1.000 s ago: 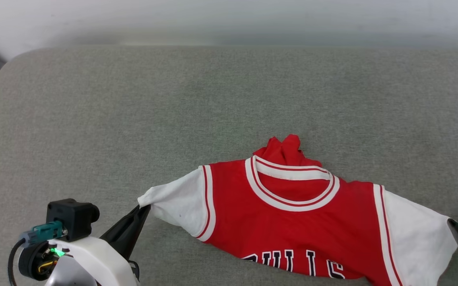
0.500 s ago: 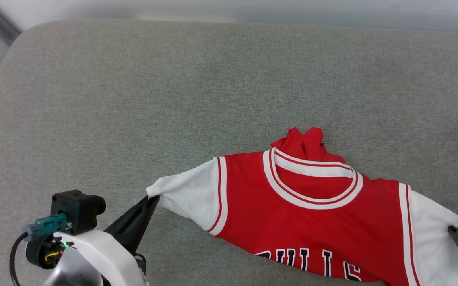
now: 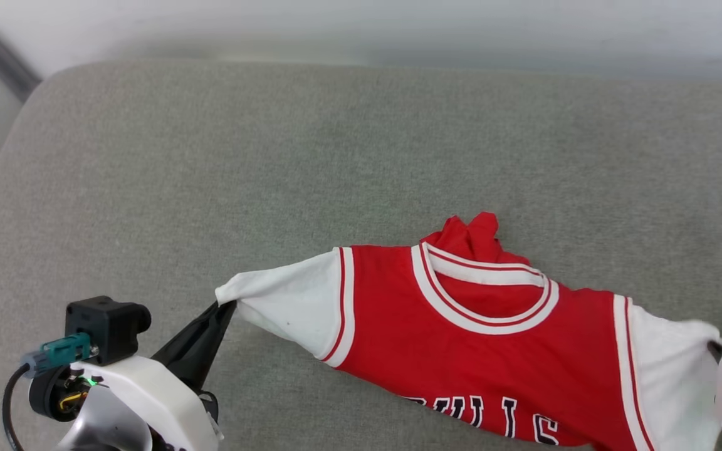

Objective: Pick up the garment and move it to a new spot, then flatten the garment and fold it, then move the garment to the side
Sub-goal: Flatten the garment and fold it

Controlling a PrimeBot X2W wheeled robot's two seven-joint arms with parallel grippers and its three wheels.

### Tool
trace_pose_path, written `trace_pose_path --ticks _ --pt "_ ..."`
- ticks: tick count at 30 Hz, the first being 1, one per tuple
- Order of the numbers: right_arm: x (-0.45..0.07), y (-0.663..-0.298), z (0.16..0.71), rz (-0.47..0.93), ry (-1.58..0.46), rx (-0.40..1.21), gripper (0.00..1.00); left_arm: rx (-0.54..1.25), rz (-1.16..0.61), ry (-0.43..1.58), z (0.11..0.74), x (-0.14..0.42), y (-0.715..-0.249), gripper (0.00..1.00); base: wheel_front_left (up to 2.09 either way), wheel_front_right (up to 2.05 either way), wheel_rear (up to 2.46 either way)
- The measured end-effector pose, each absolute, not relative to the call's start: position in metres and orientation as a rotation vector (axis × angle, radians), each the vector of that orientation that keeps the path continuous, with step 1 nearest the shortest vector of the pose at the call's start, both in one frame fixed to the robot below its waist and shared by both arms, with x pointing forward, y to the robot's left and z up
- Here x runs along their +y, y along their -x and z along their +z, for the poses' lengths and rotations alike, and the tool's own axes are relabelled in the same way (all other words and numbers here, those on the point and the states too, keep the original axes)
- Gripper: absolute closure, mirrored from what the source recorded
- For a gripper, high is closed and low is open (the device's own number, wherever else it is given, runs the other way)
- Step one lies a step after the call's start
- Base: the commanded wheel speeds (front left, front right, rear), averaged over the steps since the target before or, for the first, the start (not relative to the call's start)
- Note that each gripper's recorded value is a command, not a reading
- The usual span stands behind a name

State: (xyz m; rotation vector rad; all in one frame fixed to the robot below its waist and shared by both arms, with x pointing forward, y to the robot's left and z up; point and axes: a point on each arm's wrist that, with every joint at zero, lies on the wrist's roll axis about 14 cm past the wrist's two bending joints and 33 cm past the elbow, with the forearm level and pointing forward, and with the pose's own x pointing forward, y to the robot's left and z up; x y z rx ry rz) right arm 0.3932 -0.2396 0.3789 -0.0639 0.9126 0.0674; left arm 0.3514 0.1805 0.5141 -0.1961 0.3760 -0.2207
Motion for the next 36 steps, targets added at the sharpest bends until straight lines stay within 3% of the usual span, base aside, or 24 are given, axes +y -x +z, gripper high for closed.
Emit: trace_pose_path --ticks 6,10,20,24,36 --pt "-0.243 -0.412 0.444 0.088 0.110 0.720 1.00 0.275 -0.234 0.184 0.540 0.180 -0.352 1.00 0.00 0.00 0.00" --pt "-0.249 -0.422 0.498 0.083 0.135 0.577 1.00 0.116 -0.216 0.156 0.579 0.186 -0.361 1.00 0.00 0.00 0.00" --pt "-0.256 -0.421 0.606 0.064 0.179 0.299 1.00 -0.097 -0.237 0.105 0.646 0.188 -0.367 1.00 0.00 0.00 0.00" --pt "-0.260 -0.420 0.663 0.053 0.204 0.141 1.00 -0.283 -0.211 0.055 0.701 0.198 -0.372 1.00 0.00 0.00 0.00" --pt "-0.265 -0.441 0.731 0.040 0.201 -0.095 1.00 -0.482 -0.196 0.012 0.768 0.209 -0.392 1.00 0.00 0.00 0.00"
